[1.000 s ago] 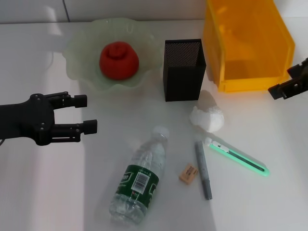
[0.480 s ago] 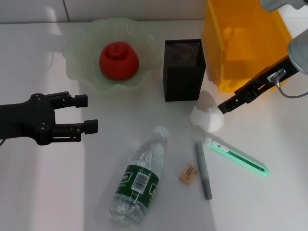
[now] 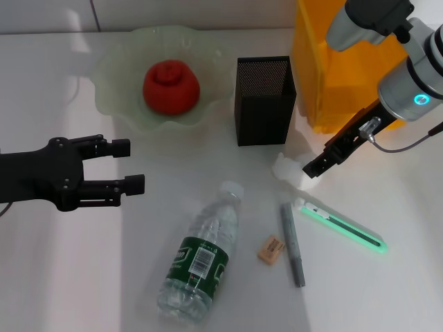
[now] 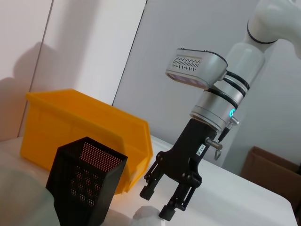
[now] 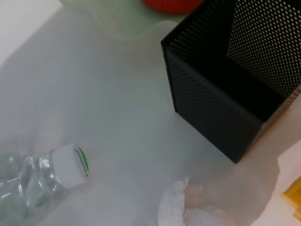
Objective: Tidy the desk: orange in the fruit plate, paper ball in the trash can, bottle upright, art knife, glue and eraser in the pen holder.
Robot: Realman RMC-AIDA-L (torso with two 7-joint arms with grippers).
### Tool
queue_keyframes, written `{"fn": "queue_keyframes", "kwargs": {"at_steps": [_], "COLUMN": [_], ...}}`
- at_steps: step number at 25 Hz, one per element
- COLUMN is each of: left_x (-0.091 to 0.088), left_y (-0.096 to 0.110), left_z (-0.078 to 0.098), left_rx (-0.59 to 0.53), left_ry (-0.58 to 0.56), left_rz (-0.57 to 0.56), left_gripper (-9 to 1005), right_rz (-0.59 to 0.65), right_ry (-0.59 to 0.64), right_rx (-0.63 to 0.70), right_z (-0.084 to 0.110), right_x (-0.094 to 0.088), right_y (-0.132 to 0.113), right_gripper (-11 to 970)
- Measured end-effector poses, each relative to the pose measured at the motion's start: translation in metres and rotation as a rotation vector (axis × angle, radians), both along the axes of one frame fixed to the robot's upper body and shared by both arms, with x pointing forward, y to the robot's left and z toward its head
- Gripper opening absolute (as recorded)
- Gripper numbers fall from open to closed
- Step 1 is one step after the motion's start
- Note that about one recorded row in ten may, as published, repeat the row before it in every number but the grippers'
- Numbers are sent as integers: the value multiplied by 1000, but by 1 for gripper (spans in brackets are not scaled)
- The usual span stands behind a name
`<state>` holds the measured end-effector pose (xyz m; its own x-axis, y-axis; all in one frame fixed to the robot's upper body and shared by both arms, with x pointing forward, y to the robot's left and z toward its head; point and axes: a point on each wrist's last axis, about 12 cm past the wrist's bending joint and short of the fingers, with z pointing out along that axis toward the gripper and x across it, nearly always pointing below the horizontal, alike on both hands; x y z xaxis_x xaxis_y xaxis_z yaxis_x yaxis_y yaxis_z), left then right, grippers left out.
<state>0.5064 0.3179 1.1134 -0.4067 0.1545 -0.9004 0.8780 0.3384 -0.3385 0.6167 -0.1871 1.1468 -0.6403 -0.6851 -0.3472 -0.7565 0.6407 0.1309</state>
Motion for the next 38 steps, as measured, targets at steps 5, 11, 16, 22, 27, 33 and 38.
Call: {"fn": "queue_keyframes", "kwargs": {"at_steps": [5, 11, 16, 22, 27, 33, 38], "left_x": [0, -1, -1, -1, -1, -1, -1], "left_y": [0, -1, -1, -2, -2, -1, -1], "left_z": [0, -2, -2, -4, -5, -5, -5], "left_rx": [-4, -7, -8, -8, -9, -11, -10], "left_ry": [2, 9, 10, 15, 15, 11, 11], "left_rz": [2, 0, 0, 5, 6, 8, 9], "left_gripper": [845, 845, 844, 844, 844, 844, 844], "right_rz": [28, 53, 67, 82, 98, 104, 21], "right_ry": [-10, -12, -8, -13, -4, -74, -205], "right_rx": [-6, -5, 4, 8, 14, 54, 103], "right_z": [-6, -12, -13, -15, -9, 45, 96], "right_x": [0, 0, 1, -1, -4, -21, -30], "right_y": [10, 21, 25, 30, 29, 12, -16], "right_gripper": [704, 703, 702, 610, 533, 526, 526]}}
